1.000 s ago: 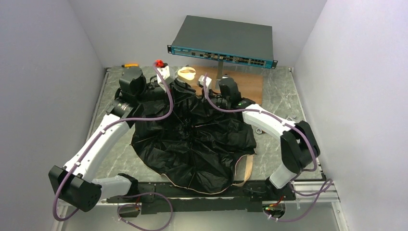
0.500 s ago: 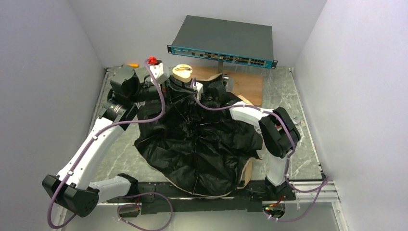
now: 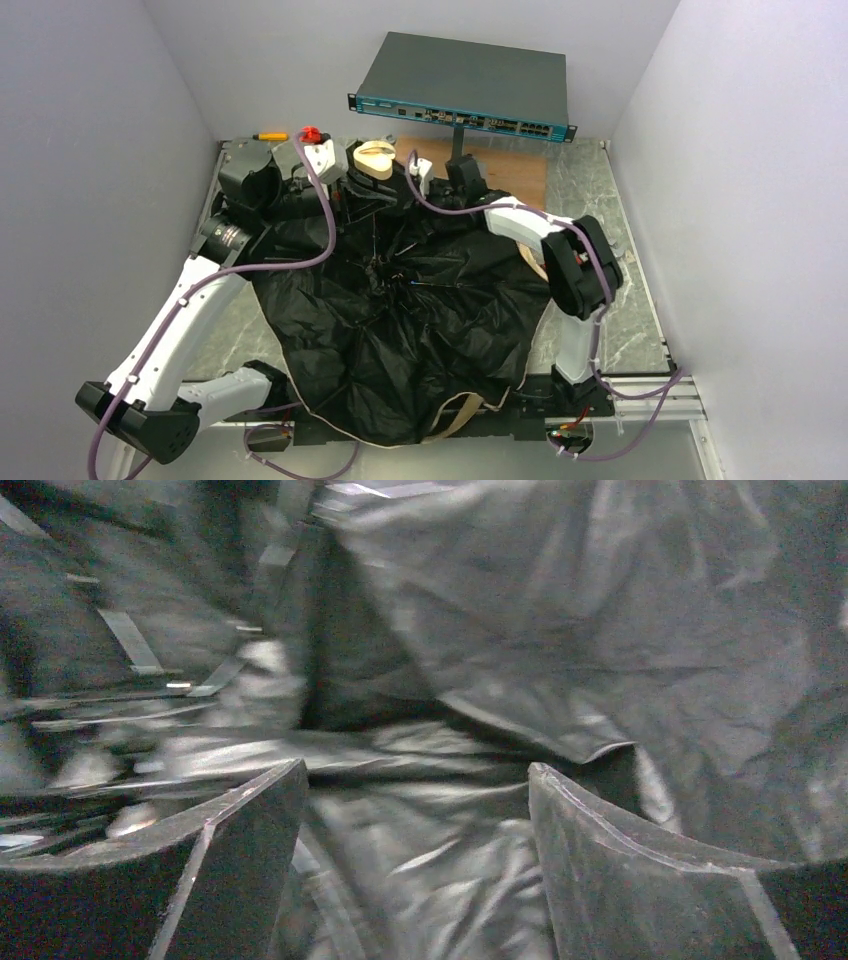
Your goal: Open the umbrella
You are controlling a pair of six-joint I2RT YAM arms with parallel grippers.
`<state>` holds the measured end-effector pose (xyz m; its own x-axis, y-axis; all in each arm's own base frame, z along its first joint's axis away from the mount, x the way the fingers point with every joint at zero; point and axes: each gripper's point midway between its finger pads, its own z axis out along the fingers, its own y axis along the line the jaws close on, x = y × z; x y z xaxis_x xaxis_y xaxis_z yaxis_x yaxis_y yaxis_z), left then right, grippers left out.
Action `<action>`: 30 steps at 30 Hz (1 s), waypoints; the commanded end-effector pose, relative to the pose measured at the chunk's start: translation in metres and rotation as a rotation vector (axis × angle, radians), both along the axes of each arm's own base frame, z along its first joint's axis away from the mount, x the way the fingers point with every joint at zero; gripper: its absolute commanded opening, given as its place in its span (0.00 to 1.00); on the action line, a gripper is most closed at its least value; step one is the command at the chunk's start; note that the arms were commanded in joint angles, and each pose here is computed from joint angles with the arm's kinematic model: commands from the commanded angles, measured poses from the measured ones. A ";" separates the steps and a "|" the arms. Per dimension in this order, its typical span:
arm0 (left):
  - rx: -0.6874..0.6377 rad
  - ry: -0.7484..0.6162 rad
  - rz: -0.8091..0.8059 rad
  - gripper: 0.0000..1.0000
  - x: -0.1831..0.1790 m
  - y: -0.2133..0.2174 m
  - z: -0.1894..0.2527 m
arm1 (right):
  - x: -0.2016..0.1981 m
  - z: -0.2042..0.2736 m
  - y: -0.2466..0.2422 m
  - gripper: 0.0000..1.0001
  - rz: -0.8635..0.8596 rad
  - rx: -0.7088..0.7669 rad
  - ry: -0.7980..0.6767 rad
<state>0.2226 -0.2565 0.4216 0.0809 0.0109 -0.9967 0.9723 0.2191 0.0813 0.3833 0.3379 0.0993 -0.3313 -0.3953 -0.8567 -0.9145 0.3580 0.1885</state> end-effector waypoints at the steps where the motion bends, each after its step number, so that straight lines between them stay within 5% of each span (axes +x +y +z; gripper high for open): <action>1: -0.015 -0.126 0.061 0.00 0.010 0.005 0.010 | -0.033 0.128 0.009 0.85 0.077 0.230 -0.107; 11: -0.020 -0.119 0.039 0.00 0.020 -0.002 0.000 | -0.095 0.222 -0.033 0.93 0.025 0.342 -0.258; 19: -0.032 -0.095 0.043 0.00 0.029 -0.006 0.008 | -0.120 0.248 -0.009 0.95 0.090 0.440 -0.307; 26: -0.050 -0.057 0.052 0.00 0.031 -0.007 0.013 | -0.122 0.244 0.024 0.89 0.129 0.476 -0.295; 30: -0.058 -0.058 0.053 0.00 0.031 -0.008 0.019 | -0.124 0.241 0.039 0.72 0.136 0.482 -0.290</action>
<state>0.2562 -0.2657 0.3912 0.0221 0.0360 -0.9991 0.9640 0.2641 0.0308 0.2575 0.3637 0.3099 -0.0931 -0.0432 -0.9947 -0.9822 0.1679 0.0846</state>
